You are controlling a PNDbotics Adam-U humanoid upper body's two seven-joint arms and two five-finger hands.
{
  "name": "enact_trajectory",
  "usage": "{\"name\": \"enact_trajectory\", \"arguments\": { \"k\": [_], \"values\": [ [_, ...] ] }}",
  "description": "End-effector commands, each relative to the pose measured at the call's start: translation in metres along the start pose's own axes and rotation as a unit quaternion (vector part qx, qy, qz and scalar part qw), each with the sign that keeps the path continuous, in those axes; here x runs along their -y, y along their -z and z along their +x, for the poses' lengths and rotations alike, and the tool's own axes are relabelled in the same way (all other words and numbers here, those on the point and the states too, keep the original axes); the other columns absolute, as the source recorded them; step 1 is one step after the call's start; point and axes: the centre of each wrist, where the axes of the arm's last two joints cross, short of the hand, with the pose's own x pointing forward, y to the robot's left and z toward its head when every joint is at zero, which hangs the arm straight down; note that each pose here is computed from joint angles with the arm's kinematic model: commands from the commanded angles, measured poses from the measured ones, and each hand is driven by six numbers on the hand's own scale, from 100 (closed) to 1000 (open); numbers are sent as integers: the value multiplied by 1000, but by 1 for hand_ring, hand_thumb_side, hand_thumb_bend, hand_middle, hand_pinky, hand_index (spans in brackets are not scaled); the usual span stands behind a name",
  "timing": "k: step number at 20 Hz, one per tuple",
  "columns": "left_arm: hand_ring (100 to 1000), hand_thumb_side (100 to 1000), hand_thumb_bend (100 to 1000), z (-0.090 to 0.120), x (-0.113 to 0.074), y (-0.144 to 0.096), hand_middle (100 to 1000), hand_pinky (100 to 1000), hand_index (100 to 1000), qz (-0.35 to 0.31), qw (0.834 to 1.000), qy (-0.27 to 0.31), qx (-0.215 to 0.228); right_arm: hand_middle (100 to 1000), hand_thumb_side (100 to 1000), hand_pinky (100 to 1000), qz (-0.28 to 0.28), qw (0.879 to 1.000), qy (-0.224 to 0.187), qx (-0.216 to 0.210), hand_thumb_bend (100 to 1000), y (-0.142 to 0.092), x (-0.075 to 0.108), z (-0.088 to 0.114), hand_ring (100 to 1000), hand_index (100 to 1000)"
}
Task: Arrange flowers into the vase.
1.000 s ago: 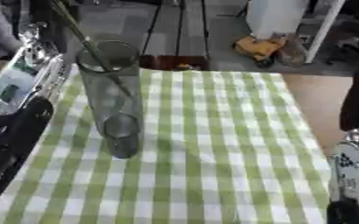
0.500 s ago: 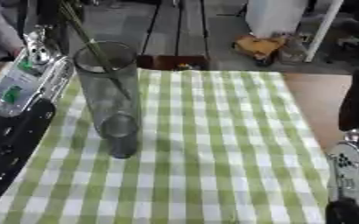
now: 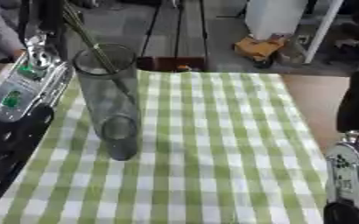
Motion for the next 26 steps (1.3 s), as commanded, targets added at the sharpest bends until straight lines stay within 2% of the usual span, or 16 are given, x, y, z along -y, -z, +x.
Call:
{"name": "enact_trajectory", "arguments": {
  "k": [1, 13, 17, 26],
  "values": [
    [432, 762, 100, 8, 0, 4, 260, 126, 245, -4, 1000, 20, 19, 642, 856, 610, 3, 1000, -2, 14, 100, 6, -1, 5, 728, 733],
    [474, 728, 100, 1, -3, 0, 320, 141, 352, -30, 996, 86, 19, 641, 854, 610, -1, 1000, -6, 12, 100, 5, 1, 5, 728, 732],
    [562, 721, 100, -1, -4, -1, 432, 209, 464, -38, 994, 100, 18, 641, 854, 610, -3, 1000, -6, 12, 100, 5, 1, 5, 727, 731],
    [689, 713, 100, -3, -6, -3, 530, 313, 639, -72, 987, 146, 14, 639, 853, 610, -6, 1000, -7, 11, 100, 5, 1, 5, 725, 731]
  ]
}}
